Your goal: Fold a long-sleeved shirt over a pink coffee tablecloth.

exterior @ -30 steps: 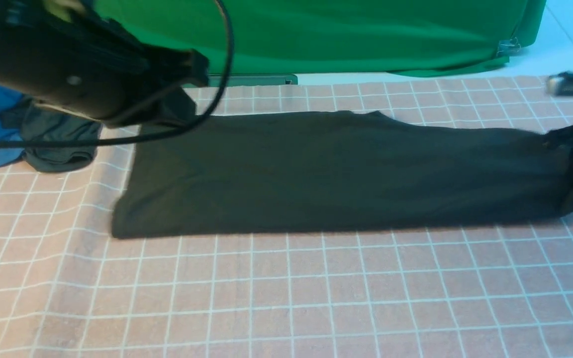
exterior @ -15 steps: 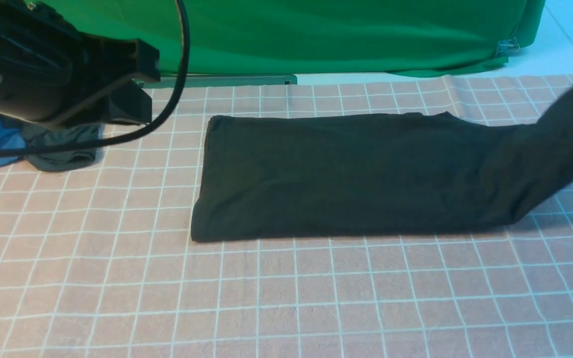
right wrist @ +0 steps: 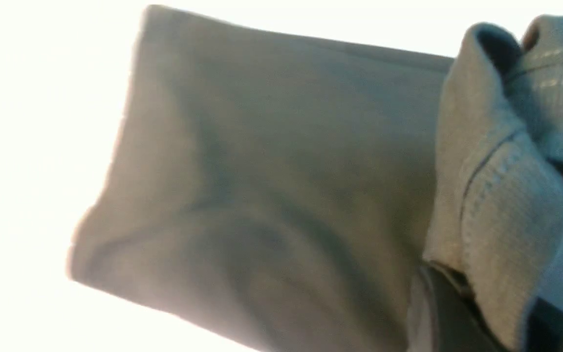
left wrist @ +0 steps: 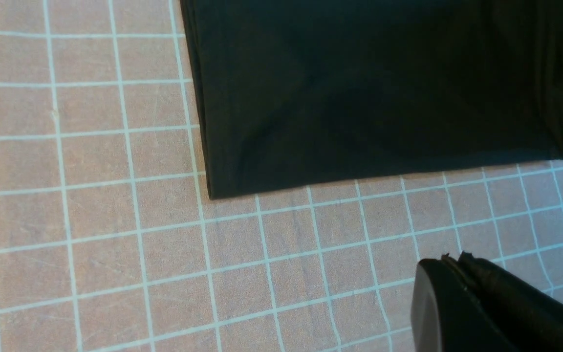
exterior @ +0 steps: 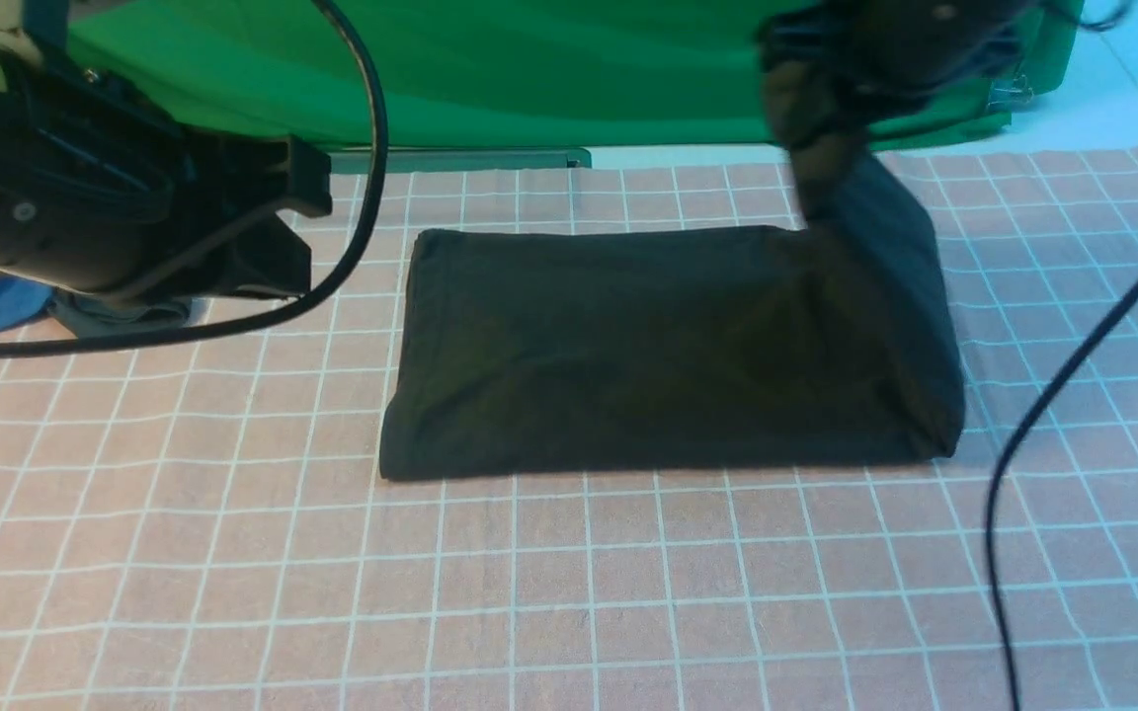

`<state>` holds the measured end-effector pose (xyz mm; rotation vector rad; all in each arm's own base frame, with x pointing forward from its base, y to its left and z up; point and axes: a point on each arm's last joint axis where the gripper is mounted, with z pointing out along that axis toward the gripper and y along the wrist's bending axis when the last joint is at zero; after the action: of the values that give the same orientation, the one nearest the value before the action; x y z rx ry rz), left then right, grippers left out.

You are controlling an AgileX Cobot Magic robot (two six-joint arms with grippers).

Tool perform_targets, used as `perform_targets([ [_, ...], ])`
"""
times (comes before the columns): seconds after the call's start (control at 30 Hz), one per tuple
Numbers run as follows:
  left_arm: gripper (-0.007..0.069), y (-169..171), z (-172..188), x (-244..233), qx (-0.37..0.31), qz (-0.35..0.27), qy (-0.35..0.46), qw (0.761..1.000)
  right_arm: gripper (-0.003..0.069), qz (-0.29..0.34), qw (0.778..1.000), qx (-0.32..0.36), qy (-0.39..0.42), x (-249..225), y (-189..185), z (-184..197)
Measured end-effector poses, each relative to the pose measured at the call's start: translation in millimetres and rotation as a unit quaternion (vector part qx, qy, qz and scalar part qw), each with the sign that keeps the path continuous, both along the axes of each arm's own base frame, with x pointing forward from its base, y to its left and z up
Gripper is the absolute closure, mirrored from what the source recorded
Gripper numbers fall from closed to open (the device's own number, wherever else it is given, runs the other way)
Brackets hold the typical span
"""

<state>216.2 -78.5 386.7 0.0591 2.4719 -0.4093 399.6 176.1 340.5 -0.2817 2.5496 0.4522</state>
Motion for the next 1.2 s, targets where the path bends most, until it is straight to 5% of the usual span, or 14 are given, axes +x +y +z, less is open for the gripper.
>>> perform_targets([
  [0.3,0.0613,-0.1,0.0,0.0,0.002,-0.004,-0.001,1.000,0.0590,0.065,0.996,0.056,-0.008,-11.2,95.2,-41.9],
  [0.7,0.0613,-0.1,0.0,0.0,0.006,-0.008,-0.003,1.000,0.0580,0.071,0.993,0.097,0.012,-14.9,152.6,-98.7],
  [0.8,0.0613,-0.1,0.1,0.0,0.006,-0.008,-0.004,1.000,0.0523,0.059,0.992,0.115,0.010,-14.7,161.1,-105.8],
  [0.97,0.0613,-0.2,0.6,0.7,0.004,-0.008,-0.008,1.000,0.0237,0.057,0.988,0.144,0.013,-18.8,175.4,-115.2],
  [1.1,0.0613,-0.4,1.4,1.6,0.002,-0.006,-0.014,1.000,0.0201,0.093,0.989,0.118,0.000,-18.7,169.8,-111.4],
  [1.2,0.0613,-0.8,2.1,3.7,-0.010,0.008,-0.018,1.000,0.0314,0.121,0.990,0.068,-0.015,-13.2,141.1,-88.4],
])
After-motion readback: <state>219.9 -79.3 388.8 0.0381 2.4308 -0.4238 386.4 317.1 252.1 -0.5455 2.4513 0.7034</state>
